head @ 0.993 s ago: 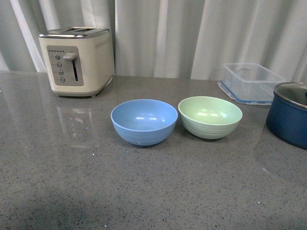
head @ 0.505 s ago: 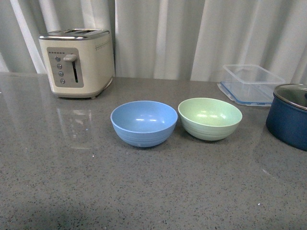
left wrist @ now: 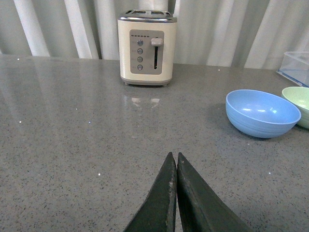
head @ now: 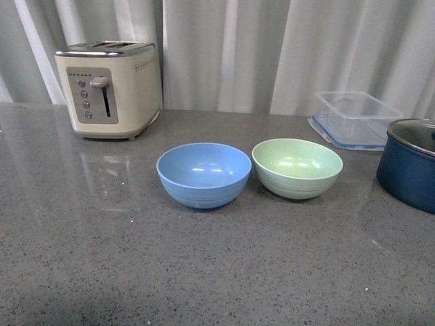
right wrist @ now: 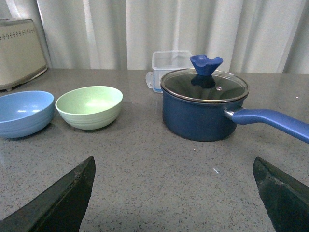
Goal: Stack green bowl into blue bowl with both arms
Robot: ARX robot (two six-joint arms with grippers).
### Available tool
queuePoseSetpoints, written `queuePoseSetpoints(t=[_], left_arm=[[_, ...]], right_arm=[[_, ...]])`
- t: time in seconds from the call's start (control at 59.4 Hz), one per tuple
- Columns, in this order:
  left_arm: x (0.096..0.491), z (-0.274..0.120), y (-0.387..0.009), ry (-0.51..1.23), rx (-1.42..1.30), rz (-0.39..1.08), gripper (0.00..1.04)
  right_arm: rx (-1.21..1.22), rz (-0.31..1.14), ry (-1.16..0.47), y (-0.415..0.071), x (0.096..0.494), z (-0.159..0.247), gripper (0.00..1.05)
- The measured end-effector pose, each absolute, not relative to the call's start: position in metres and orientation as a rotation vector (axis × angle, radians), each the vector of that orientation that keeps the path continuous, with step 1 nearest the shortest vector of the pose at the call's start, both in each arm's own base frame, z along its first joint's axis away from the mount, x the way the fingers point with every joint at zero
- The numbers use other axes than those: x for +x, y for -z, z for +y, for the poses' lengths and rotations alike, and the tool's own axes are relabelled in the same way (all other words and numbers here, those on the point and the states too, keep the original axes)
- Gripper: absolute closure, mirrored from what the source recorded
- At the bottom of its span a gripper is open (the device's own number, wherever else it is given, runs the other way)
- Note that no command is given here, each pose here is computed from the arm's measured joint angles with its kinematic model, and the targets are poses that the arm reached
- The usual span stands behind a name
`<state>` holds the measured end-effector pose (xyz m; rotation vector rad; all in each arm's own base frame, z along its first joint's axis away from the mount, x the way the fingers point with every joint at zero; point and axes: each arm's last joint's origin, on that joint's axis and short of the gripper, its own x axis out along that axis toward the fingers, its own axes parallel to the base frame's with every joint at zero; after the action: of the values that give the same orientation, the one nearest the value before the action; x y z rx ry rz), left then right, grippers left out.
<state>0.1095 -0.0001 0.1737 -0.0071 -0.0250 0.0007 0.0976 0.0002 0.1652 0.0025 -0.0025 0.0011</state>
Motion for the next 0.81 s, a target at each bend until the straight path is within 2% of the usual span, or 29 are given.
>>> queuePoseSetpoints(t=[0.202,0.387,0.589,0.707,0.808], left_arm=[[0.099,0.000,-0.169,-0.001,-0.007,0.010,1.01],[0.097,0.000,-0.170,-0.001,-0.008,-0.017,1.00],[0.097,0.000,-0.170,-0.001,-0.007,-0.018,0.65],[0.097,0.000,-0.171,-0.001,-0.007,-0.019,0.44],[0.097,0.000,-0.170,-0.001,-0.007,-0.018,0.26]], right_arm=[[0.003,-0.002,-0.001,-0.165,0.098,0.000,0.10],[0.002,-0.002,-0.001,-0.165,0.098,0.000,0.10],[0.001,0.003,-0.002,-0.165,0.098,0.000,0.10],[-0.005,0.197,-0.085,-0.170,0.101,-0.001,0.10],[0.050,0.261,-0.116,-0.197,0.112,-0.002,0.10]])
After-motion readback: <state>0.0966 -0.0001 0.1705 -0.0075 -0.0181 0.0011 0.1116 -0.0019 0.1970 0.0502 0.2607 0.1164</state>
